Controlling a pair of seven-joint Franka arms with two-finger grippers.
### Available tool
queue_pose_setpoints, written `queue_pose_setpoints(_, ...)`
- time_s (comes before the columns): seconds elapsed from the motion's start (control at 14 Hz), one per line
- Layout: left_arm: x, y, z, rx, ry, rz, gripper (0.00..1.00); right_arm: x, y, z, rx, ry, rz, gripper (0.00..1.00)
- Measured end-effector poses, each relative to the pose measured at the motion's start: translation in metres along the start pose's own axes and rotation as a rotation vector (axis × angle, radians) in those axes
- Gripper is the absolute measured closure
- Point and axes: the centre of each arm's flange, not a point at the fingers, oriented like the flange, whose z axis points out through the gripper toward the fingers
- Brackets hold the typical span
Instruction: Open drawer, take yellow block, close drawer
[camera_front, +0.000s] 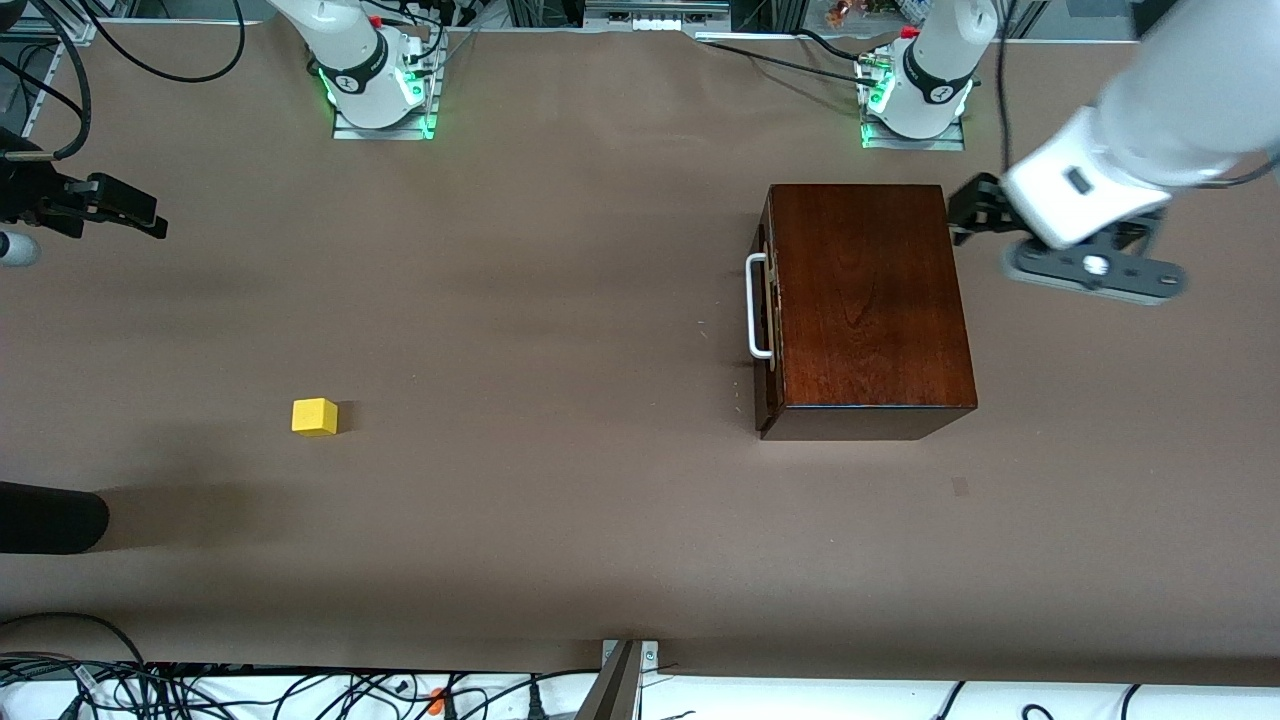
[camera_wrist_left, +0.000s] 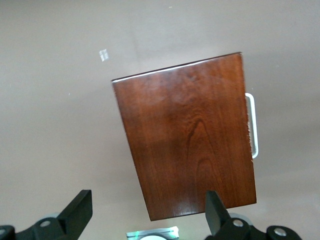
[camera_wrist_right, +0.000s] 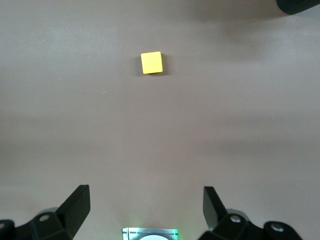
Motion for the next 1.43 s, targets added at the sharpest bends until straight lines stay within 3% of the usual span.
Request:
queue_pose_setpoints(0.57, -0.02, -0.068, 0.033, -0.06, 0.048, -0.133, 0.0, 0.0, 0.0, 0.0, 0.0, 0.0, 0.0, 0.0)
queue_pose_setpoints(1.43, -0.035, -0.068, 0.041, -0.055, 0.06, -0.058, 0.0, 0.0, -0.003, 0.0, -0.001, -0.001, -0.006, 0.0)
